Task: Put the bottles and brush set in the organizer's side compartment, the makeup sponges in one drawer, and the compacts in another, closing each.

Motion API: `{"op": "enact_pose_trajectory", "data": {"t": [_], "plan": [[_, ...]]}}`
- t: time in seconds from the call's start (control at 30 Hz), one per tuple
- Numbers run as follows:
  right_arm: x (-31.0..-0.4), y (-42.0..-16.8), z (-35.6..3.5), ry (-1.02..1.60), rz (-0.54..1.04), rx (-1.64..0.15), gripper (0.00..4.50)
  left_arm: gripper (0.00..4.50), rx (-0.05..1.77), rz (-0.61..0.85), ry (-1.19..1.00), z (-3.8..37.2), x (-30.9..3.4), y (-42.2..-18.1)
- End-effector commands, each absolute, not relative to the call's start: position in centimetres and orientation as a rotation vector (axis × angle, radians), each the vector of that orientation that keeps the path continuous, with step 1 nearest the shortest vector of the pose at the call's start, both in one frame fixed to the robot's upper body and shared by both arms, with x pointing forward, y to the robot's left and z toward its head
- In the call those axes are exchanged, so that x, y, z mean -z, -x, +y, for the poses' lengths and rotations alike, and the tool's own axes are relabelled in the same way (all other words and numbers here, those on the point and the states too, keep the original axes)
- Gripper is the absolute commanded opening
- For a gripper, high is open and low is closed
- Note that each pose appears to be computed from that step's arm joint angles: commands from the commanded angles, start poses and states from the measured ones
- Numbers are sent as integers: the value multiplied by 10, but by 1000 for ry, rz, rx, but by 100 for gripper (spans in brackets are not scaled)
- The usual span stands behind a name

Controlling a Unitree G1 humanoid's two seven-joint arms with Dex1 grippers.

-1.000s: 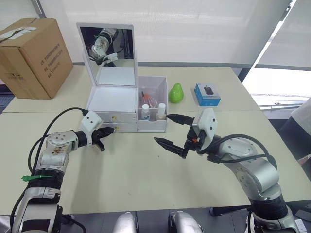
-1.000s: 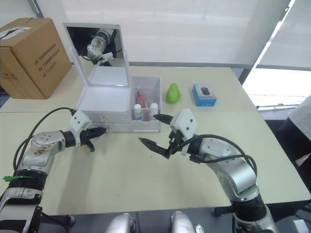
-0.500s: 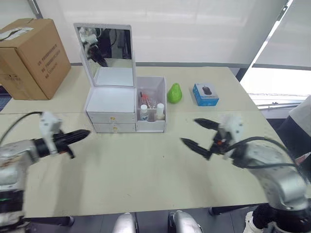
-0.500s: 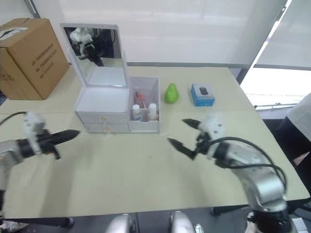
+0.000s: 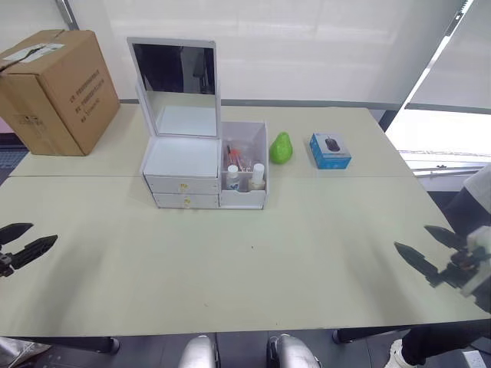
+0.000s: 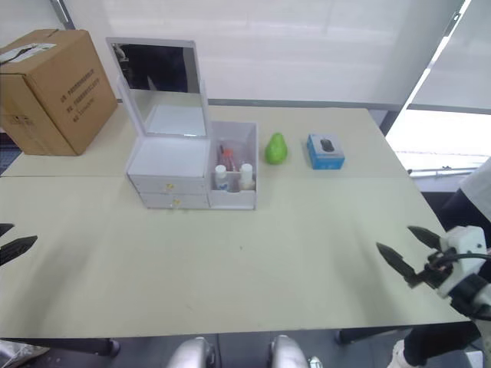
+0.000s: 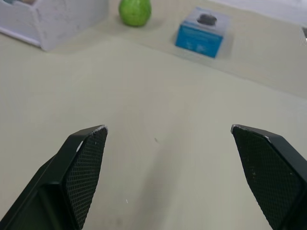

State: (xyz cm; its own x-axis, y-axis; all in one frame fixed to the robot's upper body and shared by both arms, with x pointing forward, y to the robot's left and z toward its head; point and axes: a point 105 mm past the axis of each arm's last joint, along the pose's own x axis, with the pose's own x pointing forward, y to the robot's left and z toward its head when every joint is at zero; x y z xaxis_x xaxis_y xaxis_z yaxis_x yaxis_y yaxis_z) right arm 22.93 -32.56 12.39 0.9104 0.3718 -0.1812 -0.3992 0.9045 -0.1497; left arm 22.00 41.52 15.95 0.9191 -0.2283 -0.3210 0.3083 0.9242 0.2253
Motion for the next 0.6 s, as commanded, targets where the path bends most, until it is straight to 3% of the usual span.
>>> {"op": "enact_pose_trajectory", "data": {"t": [0.03,0.6], "plan": [[-135,-230,-330,234,113,-408,450,447,256,240,-334,417,-175,-221],[-138,-243,-322,251,110,-442,450,447,202,226,-348,423,-181,-223]]}}
